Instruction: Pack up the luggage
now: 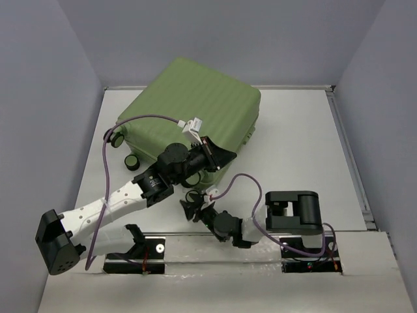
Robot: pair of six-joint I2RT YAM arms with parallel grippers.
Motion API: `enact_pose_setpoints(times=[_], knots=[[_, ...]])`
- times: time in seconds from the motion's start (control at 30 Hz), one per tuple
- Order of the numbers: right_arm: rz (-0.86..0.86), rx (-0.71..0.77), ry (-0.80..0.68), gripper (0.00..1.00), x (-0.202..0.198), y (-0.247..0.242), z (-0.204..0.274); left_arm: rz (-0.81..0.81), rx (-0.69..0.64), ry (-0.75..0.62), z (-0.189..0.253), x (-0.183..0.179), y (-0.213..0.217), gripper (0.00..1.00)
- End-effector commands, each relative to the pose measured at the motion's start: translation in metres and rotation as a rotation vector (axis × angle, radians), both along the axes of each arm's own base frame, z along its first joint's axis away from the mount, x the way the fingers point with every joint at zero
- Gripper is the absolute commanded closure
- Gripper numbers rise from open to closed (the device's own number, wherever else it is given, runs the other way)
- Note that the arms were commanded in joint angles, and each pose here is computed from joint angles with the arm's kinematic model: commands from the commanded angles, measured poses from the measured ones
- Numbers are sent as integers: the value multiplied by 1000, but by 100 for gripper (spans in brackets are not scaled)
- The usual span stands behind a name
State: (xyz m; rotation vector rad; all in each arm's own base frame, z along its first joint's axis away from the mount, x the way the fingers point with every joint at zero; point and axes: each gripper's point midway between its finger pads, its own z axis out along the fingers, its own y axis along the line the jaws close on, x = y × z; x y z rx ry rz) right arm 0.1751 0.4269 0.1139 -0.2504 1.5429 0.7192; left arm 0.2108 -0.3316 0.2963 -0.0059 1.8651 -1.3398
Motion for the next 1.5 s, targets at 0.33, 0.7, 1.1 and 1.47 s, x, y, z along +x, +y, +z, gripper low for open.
enact_pose_setpoints(times=[0.33, 0.7, 1.1, 1.47], knots=[[37, 45, 295, 6, -56, -99, 13, -29, -78, -103, 35, 8, 5, 94], [17, -59, 197, 0, -49, -90, 105, 442, 251, -126, -4, 33, 140, 33], [29, -44, 167, 0, -33, -86, 146, 156, 283, -3, -88, -23, 125, 41], [6, -40, 179, 0, -22, -121, 146, -52, 111, -22, -64, -24, 64, 67]])
